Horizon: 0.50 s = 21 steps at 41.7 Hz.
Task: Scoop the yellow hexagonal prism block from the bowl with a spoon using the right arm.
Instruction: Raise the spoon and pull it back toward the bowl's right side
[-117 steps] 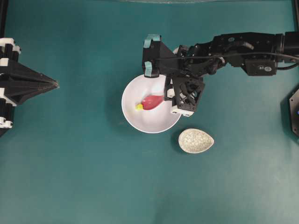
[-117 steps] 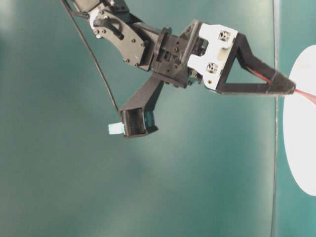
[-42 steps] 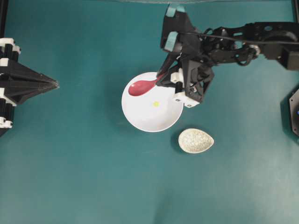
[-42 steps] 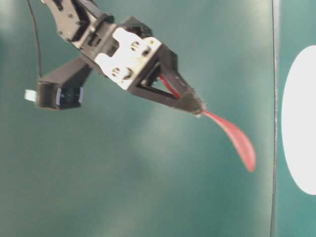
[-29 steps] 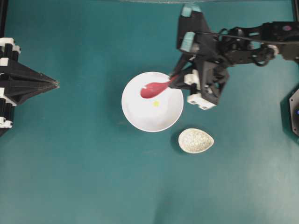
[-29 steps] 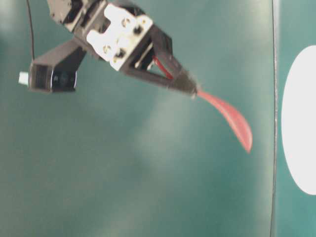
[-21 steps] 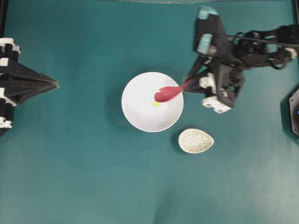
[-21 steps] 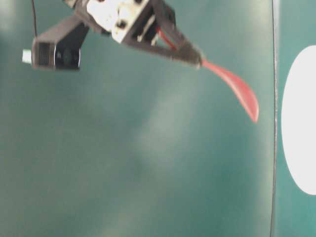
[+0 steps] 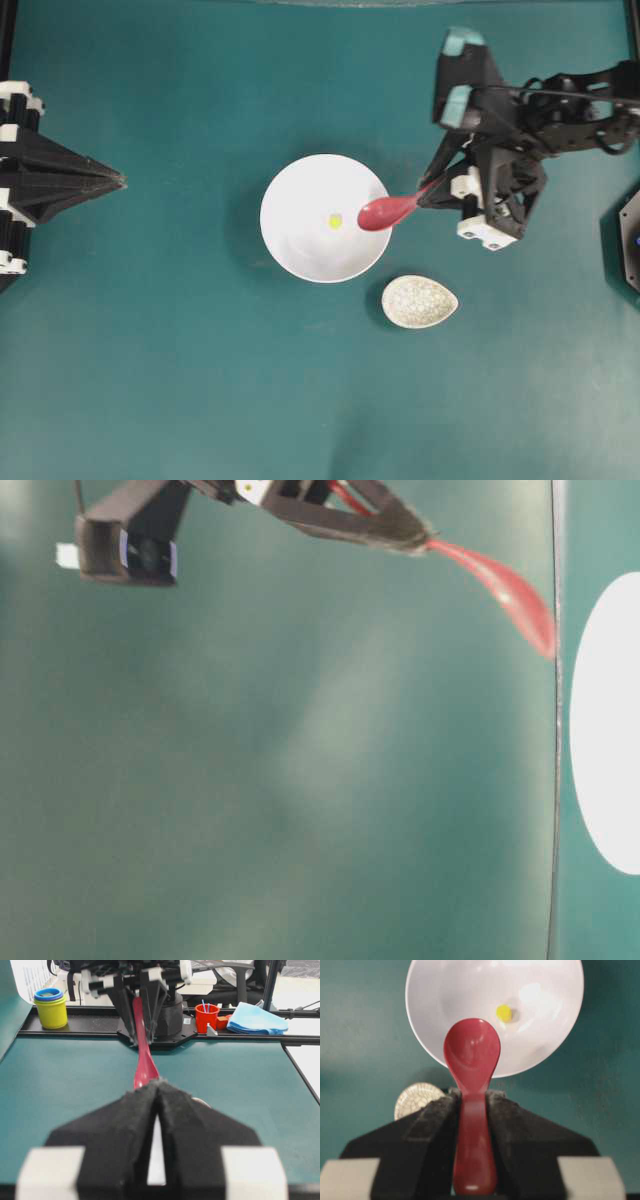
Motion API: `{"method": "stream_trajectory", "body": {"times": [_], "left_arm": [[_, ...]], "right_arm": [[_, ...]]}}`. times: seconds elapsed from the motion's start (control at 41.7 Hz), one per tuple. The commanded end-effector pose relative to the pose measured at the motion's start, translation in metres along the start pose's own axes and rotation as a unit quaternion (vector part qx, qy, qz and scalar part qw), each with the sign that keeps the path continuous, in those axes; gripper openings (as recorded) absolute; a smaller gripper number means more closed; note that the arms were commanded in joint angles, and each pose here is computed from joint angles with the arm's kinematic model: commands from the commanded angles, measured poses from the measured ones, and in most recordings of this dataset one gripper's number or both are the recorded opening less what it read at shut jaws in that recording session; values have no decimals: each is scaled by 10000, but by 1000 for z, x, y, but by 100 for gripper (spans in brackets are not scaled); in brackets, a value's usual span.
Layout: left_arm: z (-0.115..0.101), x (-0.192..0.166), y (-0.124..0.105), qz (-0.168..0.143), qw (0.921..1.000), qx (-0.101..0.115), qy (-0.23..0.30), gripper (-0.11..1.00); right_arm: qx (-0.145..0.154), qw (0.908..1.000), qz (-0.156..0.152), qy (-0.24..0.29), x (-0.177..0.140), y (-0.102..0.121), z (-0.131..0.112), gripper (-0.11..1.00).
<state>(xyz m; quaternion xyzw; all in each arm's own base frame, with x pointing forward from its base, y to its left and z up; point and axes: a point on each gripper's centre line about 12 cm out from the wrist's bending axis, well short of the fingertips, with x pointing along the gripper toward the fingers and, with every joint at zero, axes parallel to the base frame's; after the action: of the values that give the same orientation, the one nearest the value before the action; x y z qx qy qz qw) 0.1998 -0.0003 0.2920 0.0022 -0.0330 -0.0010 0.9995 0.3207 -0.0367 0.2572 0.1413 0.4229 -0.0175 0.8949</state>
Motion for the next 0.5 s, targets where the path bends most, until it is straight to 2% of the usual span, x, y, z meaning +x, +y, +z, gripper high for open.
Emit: {"method": "stream_trajectory", "body": {"times": [0.0,0.192,0.479], "left_arm": [[11,4,0,-4,9999,23,-146,3],[11,4,0,-4,9999,23,-146,3],[11,4,0,-4,9999,23,-146,3]], "right_arm": [[-19,10000,7,-9,-3,1,13,25],[-60,9993,-40,377,16,-3,15,25],[1,9986,-50,520,30,-5,19,25]]}}
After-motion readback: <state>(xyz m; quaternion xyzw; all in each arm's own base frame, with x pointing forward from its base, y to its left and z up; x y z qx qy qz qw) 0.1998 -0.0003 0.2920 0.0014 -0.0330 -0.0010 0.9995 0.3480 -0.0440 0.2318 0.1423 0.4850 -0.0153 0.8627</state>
